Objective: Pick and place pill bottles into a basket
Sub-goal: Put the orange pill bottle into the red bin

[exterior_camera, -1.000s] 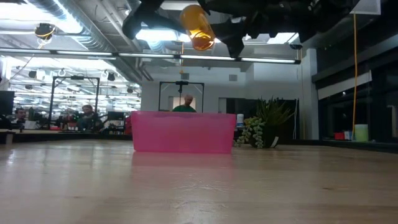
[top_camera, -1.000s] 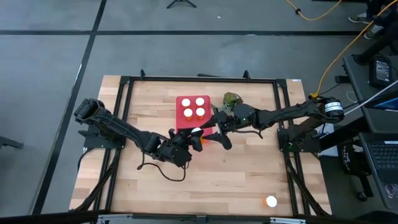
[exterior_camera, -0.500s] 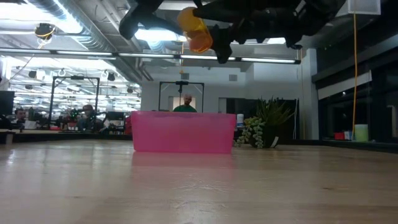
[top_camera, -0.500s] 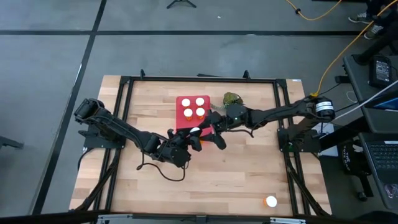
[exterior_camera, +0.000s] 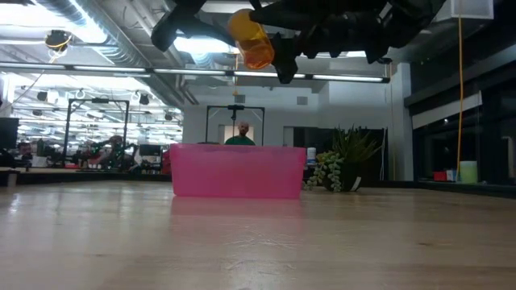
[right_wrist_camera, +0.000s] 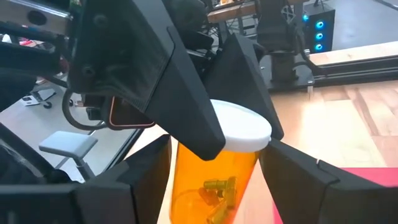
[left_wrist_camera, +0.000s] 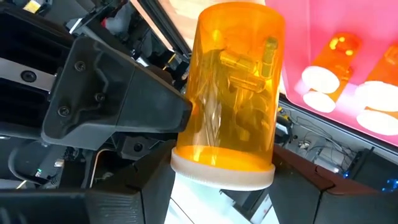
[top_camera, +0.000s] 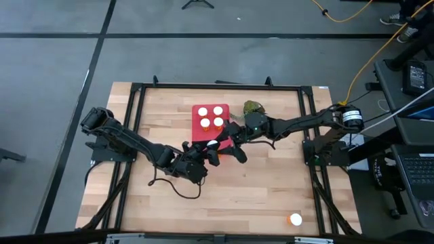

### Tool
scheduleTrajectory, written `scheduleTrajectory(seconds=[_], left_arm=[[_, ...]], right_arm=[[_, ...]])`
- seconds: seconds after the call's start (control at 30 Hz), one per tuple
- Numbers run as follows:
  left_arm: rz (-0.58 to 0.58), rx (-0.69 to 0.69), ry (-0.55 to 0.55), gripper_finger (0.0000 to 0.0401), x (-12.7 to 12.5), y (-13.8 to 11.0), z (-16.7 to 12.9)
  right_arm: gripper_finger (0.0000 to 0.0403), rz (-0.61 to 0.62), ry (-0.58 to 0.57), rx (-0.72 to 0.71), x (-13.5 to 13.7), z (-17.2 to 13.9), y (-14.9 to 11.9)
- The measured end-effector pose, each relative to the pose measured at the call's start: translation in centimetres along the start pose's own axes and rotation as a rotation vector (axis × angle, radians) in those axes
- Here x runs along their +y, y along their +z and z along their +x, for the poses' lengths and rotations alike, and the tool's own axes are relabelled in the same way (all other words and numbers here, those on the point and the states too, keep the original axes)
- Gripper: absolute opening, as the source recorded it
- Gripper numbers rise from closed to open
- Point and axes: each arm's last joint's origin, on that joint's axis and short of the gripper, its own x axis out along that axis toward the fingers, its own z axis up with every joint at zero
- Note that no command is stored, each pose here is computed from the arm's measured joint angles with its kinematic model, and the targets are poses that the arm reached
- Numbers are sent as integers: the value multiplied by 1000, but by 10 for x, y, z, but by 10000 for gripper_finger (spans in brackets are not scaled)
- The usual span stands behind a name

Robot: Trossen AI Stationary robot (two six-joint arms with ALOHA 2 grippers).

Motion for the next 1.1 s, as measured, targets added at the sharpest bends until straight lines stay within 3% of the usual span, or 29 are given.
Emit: scheduleTrajectory(seconds=[1.1], left_arm=[[-13,-10,3,214,0,1,-1]], right_arm=[[243,1,-6,14,5,3,-2]])
